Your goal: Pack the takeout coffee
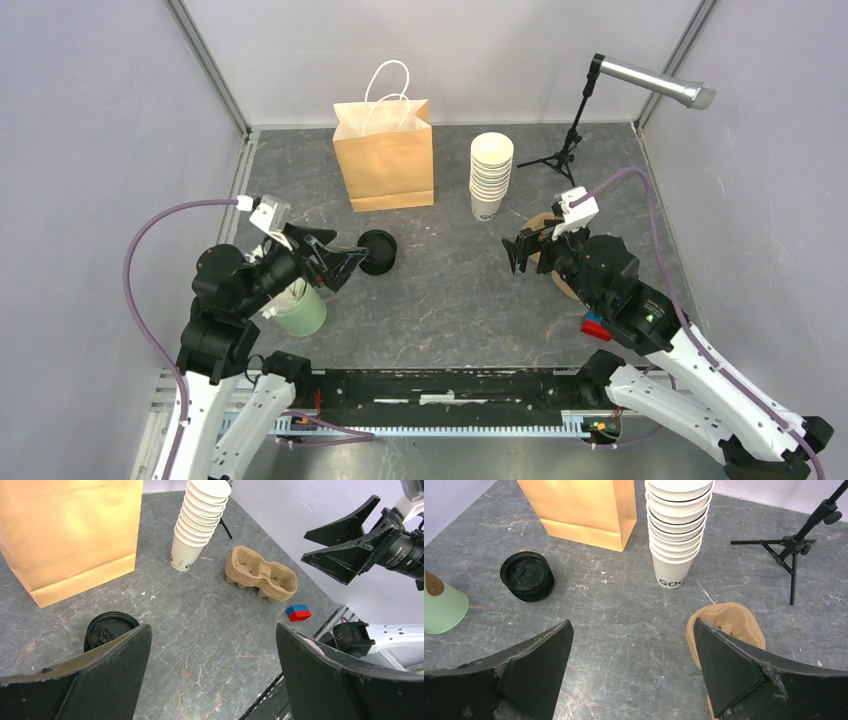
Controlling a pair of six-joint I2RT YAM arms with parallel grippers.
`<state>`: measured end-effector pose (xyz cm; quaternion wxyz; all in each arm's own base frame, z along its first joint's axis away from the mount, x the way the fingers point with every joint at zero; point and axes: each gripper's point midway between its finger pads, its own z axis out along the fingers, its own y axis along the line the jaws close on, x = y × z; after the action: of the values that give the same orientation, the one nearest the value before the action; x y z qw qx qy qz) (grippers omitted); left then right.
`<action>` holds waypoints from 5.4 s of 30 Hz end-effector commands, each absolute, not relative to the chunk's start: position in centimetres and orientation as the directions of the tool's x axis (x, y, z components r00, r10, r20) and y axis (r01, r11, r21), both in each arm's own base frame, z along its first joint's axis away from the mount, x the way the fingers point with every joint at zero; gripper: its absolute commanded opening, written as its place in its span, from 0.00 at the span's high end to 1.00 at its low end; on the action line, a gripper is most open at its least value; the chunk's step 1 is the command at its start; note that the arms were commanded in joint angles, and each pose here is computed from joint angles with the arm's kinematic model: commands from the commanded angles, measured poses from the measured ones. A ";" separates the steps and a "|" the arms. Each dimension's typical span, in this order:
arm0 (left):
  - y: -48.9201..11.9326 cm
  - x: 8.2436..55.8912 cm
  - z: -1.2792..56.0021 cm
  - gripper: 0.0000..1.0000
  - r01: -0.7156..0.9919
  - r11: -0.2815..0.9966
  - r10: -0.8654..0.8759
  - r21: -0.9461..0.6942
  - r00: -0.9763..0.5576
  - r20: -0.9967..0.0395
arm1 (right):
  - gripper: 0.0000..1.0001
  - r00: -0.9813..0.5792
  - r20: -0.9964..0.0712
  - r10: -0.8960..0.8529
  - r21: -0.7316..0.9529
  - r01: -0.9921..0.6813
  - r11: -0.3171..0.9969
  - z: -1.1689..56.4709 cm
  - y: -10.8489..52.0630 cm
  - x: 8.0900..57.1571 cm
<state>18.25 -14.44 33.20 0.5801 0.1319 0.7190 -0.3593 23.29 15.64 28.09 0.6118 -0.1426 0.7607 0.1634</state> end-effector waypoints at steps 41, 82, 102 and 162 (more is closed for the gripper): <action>-10.0 19.9 30.4 0.00 0.426 0.866 -0.226 -0.262 -0.133 -0.965 | 0.45 -0.219 -0.965 -0.143 -0.130 -0.074 0.989 34.4 17.5 41.0; -10.0 20.3 29.8 0.00 0.413 0.871 -0.221 -0.265 -0.152 -0.963 | 0.69 -0.333 -0.905 -0.266 -0.223 -0.163 0.961 28.2 15.0 48.3; -10.1 20.5 29.5 0.00 0.414 0.870 -0.218 -0.269 -0.166 -0.962 | 1.00 -0.234 -0.954 -0.189 -0.151 -0.168 0.974 32.5 15.6 48.9; -28.4 35.0 36.3 0.19 0.485 0.719 -0.214 -0.497 -0.527 -0.823 | 1.00 -0.472 -0.845 0.250 0.483 -0.475 0.736 31.9 20.2 42.3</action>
<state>33.71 -25.42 31.81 0.4465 0.1005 0.8306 -0.3172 42.41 19.80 27.40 0.4638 -0.0502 0.8114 0.3521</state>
